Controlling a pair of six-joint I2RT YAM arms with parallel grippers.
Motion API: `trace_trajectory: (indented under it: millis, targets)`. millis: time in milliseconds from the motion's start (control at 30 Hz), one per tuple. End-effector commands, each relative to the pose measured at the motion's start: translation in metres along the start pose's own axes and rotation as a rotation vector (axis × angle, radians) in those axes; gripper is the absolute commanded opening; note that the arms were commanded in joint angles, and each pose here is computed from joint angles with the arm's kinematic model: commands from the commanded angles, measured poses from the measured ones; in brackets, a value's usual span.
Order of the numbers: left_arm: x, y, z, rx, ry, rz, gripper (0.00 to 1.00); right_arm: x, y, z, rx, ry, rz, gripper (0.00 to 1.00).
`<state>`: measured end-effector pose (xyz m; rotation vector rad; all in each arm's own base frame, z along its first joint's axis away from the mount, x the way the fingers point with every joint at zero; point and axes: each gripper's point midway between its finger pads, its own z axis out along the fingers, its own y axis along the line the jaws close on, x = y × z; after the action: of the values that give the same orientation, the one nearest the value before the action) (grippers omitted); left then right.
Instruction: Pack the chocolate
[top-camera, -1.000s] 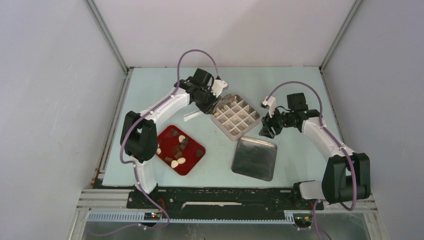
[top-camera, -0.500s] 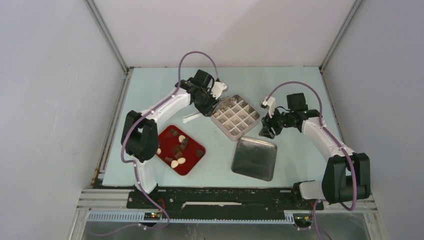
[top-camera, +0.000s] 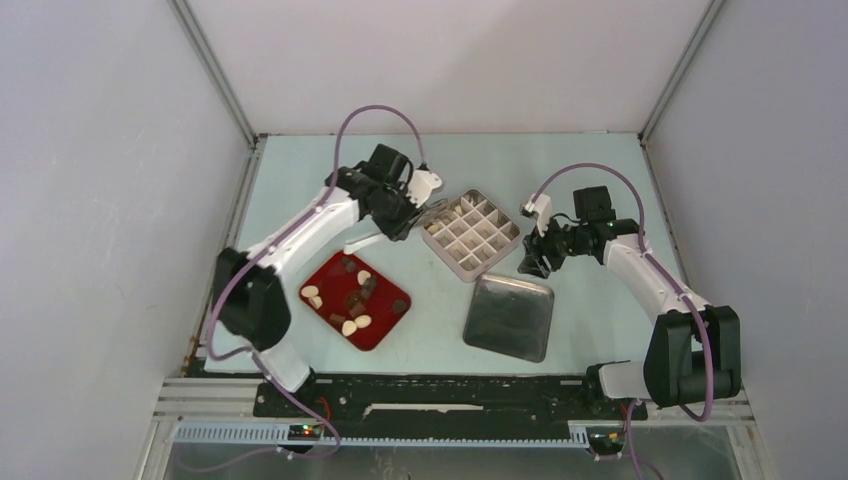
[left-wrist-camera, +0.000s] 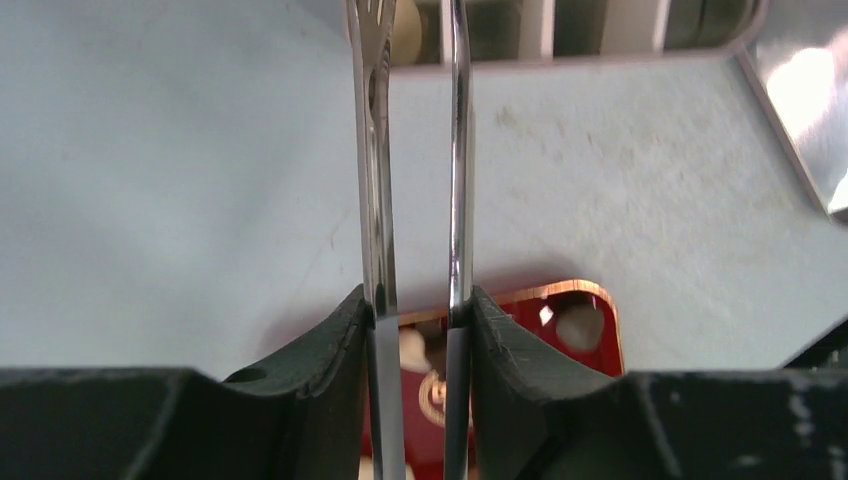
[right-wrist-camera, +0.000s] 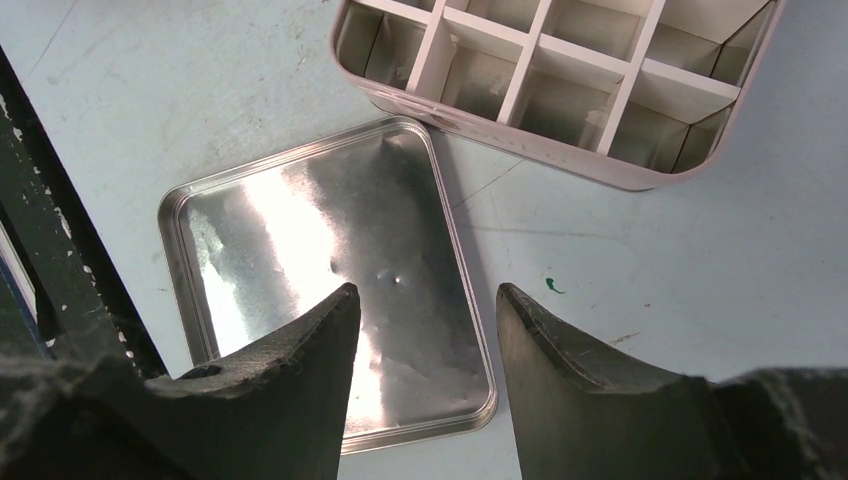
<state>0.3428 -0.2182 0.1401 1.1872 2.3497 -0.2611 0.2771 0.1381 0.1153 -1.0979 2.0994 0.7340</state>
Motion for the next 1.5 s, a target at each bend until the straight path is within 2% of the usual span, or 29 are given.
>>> trace_trajectory:
  millis: [0,233,367,500,633,1000,1467]
  targets:
    - [0.031,-0.013,-0.066,-0.037,0.006,0.115,0.40,-0.005,-0.001,0.001,-0.004,-0.008,-0.031,0.55]
    - [0.149,-0.022,-0.105,-0.094,0.293,0.229,0.38,-0.003,0.003,0.007,-0.023,0.012,-0.037,0.55]
    - [0.188,-0.021,-0.118,-0.140,0.361,0.156,0.38,-0.002,0.006,0.009,-0.033,0.023,-0.040,0.56]
    - [0.192,-0.019,-0.121,-0.165,0.328,-0.002,0.39,-0.003,0.008,0.011,-0.039,0.025,-0.048,0.56]
    - [0.192,-0.007,-0.114,-0.224,0.294,-0.065,0.41,-0.003,0.009,0.010,-0.039,0.024,-0.047,0.56]
    - [0.204,-0.003,-0.091,-0.212,0.333,-0.077,0.44,-0.004,0.008,0.007,-0.026,0.025,-0.049,0.56]
    - [0.213,0.007,-0.082,-0.222,0.384,-0.094,0.44,-0.002,0.008,0.007,-0.030,0.027,-0.045,0.55]
